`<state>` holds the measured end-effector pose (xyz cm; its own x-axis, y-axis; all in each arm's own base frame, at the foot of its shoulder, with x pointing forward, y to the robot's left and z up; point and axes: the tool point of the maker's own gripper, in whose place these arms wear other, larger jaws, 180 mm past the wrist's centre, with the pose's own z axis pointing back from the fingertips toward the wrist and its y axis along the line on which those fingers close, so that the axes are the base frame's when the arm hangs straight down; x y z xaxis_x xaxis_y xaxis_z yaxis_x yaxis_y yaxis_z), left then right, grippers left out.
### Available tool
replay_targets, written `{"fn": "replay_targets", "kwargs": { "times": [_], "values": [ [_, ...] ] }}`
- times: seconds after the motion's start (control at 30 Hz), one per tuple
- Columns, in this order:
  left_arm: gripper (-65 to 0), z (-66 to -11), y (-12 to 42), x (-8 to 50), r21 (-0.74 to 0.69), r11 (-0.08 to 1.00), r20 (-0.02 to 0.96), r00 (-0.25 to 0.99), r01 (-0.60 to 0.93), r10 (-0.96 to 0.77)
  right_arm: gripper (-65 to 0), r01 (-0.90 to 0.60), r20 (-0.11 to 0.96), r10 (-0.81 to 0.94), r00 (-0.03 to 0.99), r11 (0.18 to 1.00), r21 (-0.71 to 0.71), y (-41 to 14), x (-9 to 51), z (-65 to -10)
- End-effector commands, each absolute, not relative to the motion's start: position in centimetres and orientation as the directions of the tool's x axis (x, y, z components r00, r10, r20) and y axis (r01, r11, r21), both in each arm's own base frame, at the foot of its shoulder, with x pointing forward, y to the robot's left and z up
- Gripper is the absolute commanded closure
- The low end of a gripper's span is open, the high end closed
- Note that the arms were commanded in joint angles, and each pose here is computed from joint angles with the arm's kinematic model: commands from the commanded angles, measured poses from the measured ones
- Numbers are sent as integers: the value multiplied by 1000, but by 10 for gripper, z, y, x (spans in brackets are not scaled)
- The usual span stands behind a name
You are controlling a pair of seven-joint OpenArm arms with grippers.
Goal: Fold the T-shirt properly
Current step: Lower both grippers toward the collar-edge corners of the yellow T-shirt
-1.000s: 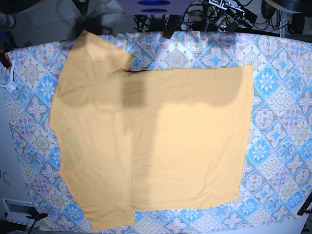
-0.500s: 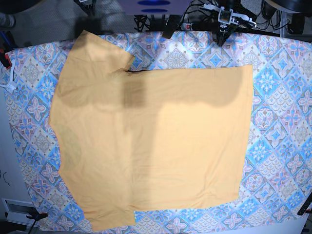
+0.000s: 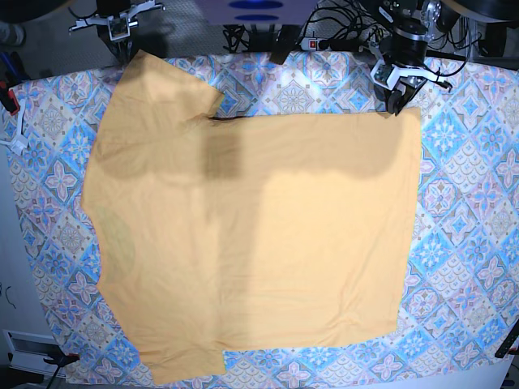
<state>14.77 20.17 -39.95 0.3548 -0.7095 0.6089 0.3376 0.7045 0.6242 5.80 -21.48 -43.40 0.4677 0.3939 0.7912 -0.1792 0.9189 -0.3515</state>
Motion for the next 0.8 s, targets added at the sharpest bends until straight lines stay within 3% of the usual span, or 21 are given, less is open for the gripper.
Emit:
{"fn": "replay_targets", "kwargs": {
  "times": [0.0, 0.13, 0.27, 0.5, 0.77],
  "values": [
    [-116, -393, 206, 150, 664, 672, 579, 342, 330, -740, -14, -167, 798, 403, 448, 915, -368, -219, 61, -425],
    [-210, -404, 187, 156, 716, 550, 470, 287, 430, -835, -14, -162, 792, 405, 456, 913, -373, -220, 68, -424],
    [-250, -413, 171, 156, 722, 492, 418, 259, 487, -871, -14, -158, 800, 406, 441, 913, -376, -220, 76, -423],
    [-261, -436, 170, 148, 647, 445, 343, 285, 620, -895, -14, -152, 806, 406, 431, 913, -379, -221, 81, -422],
    [-261, -450, 181, 146, 619, 414, 303, 284, 667, -910, -14, -147, 812, 408, 419, 912, -382, -220, 88, -420]
  ]
}}
